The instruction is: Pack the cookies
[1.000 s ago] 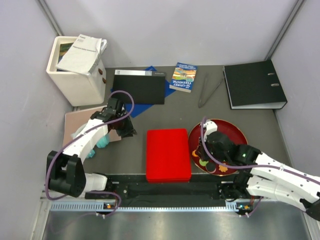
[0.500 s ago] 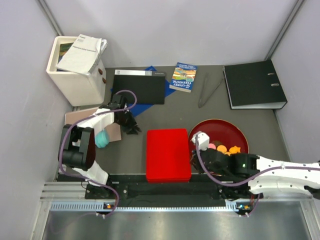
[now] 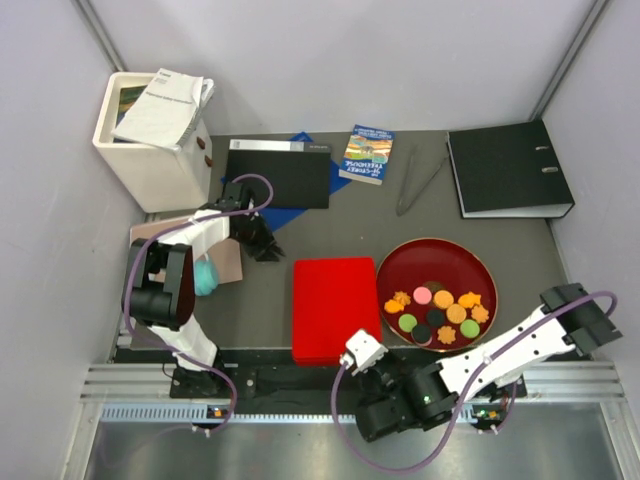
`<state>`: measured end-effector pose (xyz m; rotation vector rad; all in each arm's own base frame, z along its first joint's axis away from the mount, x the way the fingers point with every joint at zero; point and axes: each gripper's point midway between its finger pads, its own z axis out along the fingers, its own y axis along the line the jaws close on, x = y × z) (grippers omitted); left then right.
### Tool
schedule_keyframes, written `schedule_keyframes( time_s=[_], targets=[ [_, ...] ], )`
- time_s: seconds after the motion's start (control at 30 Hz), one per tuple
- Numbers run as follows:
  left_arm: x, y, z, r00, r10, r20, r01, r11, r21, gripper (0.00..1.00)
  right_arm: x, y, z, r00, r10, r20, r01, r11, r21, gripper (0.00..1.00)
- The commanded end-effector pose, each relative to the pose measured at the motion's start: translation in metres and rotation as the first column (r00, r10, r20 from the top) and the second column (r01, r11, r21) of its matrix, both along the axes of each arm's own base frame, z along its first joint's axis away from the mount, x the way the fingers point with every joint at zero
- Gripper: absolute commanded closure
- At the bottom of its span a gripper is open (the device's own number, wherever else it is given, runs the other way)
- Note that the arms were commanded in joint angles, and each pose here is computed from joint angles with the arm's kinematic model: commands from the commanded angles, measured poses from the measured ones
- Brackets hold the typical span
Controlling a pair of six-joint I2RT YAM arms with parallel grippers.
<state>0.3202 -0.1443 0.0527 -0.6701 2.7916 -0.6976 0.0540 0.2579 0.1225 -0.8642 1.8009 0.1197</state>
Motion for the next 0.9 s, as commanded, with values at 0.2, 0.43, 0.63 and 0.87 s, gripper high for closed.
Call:
schedule_keyframes(
  time_s=[0.2, 0.43, 0.63, 0.87],
  targets=[
    [0.009, -0.008, 0.006, 1.0, 0.0, 0.021, 0.001, 0.999, -0.052, 0.69, -0.039, 0.018, 0.046, 0.997, 0.071, 0.035, -0.076, 0.986, 0.151, 1.0],
    [0.007, -0.01, 0.008, 1.0, -0.003, 0.031, 0.006, 0.998, -0.069, 0.69, -0.084, 0.02, 0.026, 0.971, 0.237, -0.034, -0.234, 0.969, 0.074, 1.0],
    [0.005, -0.007, 0.011, 0.999, 0.002, 0.048, 0.001, 0.998, -0.059, 0.69, -0.095, 0.021, 0.005, 0.96, 0.277, -0.039, -0.276, 0.961, 0.028, 1.0],
    [-0.001, -0.006, 0.006, 0.999, 0.022, 0.045, -0.019, 0.998, -0.059, 0.69, -0.098, 0.032, -0.032, 0.963, 0.263, -0.049, -0.262, 0.964, 0.038, 1.0]
  ],
)
